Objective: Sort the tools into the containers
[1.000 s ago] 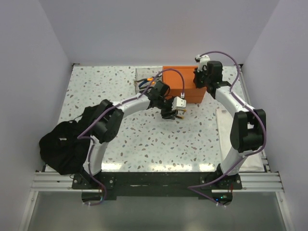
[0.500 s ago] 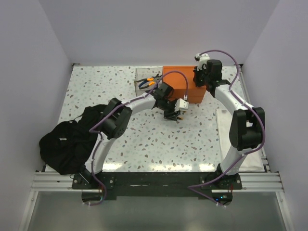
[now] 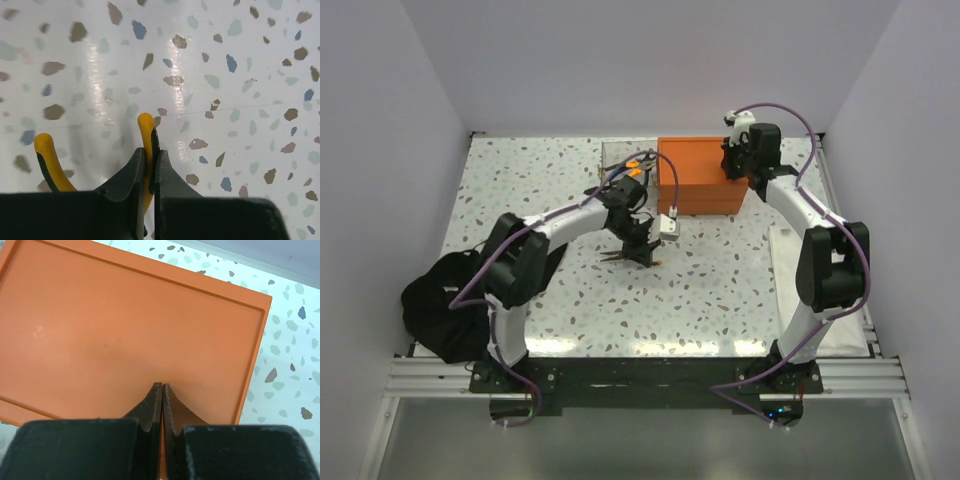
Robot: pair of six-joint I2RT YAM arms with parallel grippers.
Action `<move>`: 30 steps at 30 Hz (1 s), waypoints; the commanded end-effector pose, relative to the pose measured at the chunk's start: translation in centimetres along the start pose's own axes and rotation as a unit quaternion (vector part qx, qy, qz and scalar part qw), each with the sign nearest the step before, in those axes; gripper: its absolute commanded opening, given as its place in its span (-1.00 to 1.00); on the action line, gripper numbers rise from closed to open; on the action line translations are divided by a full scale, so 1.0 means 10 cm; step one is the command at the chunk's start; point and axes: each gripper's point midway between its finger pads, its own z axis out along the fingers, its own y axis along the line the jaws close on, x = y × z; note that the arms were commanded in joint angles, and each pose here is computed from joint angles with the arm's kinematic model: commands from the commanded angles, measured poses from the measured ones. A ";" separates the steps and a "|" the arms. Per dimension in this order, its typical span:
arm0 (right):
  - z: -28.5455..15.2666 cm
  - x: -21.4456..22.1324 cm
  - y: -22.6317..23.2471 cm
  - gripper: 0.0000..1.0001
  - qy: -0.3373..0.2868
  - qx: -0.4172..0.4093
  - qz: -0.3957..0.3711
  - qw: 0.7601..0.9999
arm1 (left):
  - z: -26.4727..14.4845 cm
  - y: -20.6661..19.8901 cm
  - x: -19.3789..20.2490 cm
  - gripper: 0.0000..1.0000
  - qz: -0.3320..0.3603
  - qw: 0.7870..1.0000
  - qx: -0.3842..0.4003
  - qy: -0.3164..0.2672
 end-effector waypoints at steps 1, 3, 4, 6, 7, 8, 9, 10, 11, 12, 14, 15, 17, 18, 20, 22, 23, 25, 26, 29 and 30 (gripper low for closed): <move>-0.01 1.13 -0.05 -1.00 0.176 0.015 0.009 0.984 | -1.18 -0.09 -1.08 -1.00 0.086 0.982 -0.098 -0.135; 0.00 1.13 -0.05 -1.00 0.175 0.015 0.009 0.984 | -1.61 -0.06 -1.35 -1.00 0.110 0.968 -0.148 -0.171; 0.00 1.12 -0.05 -1.00 0.174 0.017 0.008 0.985 | -1.73 -0.03 -1.43 -1.00 0.114 0.962 -0.167 -0.182; 0.01 1.12 -0.05 -1.00 0.174 0.017 0.007 0.985 | -2.03 0.18 -1.54 -1.00 0.115 0.947 -0.229 -0.193; 0.01 1.12 -0.06 -1.00 0.174 0.018 0.007 0.984 | -2.10 0.26 -1.56 -1.00 0.114 0.943 -0.248 -0.192; 0.02 1.11 -0.06 -1.00 0.173 0.018 0.007 0.985 | -2.22 0.40 -1.58 -1.00 0.111 0.935 -0.282 -0.186; 0.04 1.10 -0.07 -1.00 0.171 0.019 0.007 0.985 | -2.28 0.60 -1.57 -1.00 0.104 0.927 -0.308 -0.185; 0.04 1.09 -0.07 -1.00 0.171 0.020 0.007 0.985 | -2.34 0.73 -1.59 -1.00 0.096 0.919 -0.334 -0.187; 0.05 1.09 -0.07 -1.00 0.170 0.020 0.008 0.985 | -2.43 0.87 -1.59 -1.00 0.069 0.908 -0.365 -0.194; 0.06 1.08 -0.08 -1.00 0.168 0.020 0.009 0.985 | -2.54 1.04 -1.65 -1.00 0.077 0.893 -0.387 -0.217; 0.09 1.06 -0.08 -1.00 0.169 0.020 0.009 0.985 | -2.62 1.19 -1.76 -1.00 0.088 0.876 -0.403 -0.247; 0.10 1.06 -0.08 -1.00 0.168 0.019 0.010 0.985 | -2.52 1.31 -1.72 -1.00 0.085 0.879 -0.398 -0.247; 0.13 1.06 -0.07 -1.00 0.170 0.018 0.009 0.985 | -2.52 1.42 -1.83 -1.00 0.090 0.877 -0.393 -0.263; 0.13 1.04 -0.08 -1.00 0.168 0.018 0.010 0.986 | -2.40 1.56 -1.77 -1.00 0.077 0.882 -0.385 -0.261; 0.16 1.03 -0.08 -1.00 0.167 0.017 0.010 0.986 | -2.45 1.68 -1.87 -1.00 0.067 0.875 -0.382 -0.288; 0.15 1.03 -0.08 -1.00 0.169 0.017 0.009 0.985 | -2.39 1.86 -1.81 -1.00 0.050 0.873 -0.383 -0.296; 0.16 1.04 -0.08 -1.00 0.170 0.016 0.010 0.985 | -2.45 1.93 -1.84 -1.00 0.045 0.868 -0.391 -0.303; 0.16 1.05 -0.08 -1.00 0.170 0.017 0.009 0.985 | -2.33 2.08 -1.77 -1.00 0.028 0.872 -0.387 -0.299; 0.16 1.07 -0.08 -1.00 0.172 0.016 0.009 0.985 | -2.34 2.11 -1.79 -1.00 0.022 0.870 -0.386 -0.305; 0.17 1.06 -0.09 -1.00 0.171 0.016 0.009 0.985 | -2.15 2.18 -1.66 -1.00 -0.003 0.878 -0.372 -0.302; 0.18 1.07 -0.09 -1.00 0.173 0.016 0.009 0.985 | -2.11 2.19 -1.62 -1.00 -0.009 0.880 -0.368 -0.300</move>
